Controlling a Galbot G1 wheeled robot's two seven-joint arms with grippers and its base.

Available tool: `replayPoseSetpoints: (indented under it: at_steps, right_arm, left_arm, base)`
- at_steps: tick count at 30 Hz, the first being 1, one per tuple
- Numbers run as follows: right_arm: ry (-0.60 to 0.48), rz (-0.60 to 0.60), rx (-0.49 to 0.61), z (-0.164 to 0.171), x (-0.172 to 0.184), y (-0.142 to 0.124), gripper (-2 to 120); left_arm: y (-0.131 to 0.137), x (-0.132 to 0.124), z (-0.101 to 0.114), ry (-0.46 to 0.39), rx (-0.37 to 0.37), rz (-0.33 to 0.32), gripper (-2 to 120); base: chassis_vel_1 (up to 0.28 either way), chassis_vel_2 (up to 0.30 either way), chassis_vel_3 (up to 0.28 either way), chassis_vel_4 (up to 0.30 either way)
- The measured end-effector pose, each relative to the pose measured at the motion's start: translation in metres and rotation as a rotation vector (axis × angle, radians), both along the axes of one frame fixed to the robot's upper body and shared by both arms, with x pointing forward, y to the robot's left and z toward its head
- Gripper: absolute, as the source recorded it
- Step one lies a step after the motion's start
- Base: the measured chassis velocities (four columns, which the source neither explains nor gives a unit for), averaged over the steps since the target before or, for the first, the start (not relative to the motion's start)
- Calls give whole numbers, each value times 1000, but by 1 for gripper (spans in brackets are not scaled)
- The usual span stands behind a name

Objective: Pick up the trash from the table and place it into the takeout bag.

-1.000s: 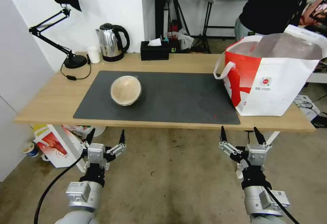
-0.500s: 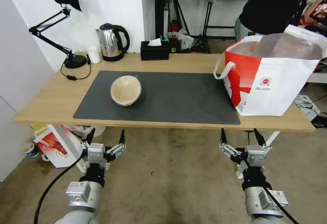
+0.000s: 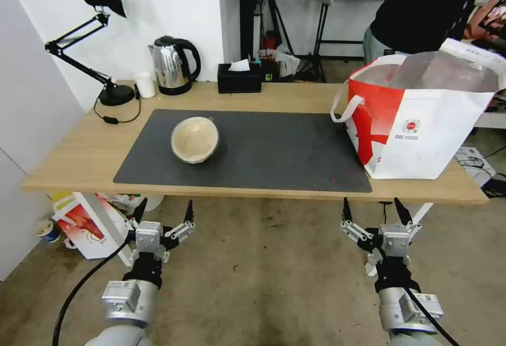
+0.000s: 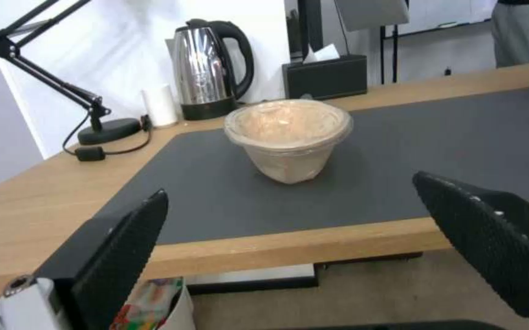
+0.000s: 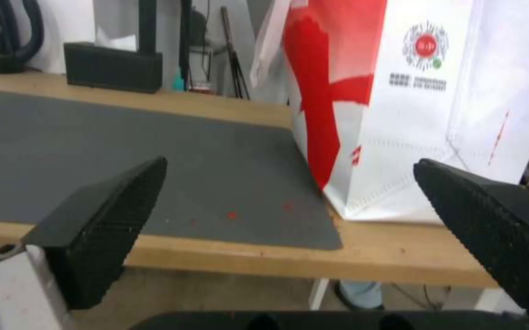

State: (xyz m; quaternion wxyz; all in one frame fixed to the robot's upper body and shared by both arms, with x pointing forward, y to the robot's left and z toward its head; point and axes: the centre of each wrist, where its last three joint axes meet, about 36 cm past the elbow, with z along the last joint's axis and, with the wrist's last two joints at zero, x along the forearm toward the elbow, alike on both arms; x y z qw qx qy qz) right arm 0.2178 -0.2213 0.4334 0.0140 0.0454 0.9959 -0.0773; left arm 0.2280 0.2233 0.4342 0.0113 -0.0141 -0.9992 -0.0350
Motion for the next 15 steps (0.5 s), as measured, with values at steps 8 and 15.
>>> replayPoseSetpoints:
  at_steps: [8,15]
  right_arm:
    - [21,-8,-3,-6,0,-2,100]
    - [36,-16,-6,-12,-1,-2,100]
  left_arm:
    - [0,0,0,0,0,0,100]
    - [0,0,0,0,0,0,100]
  base:
    - [0,0,0,0]
    - [0,0,0,0]
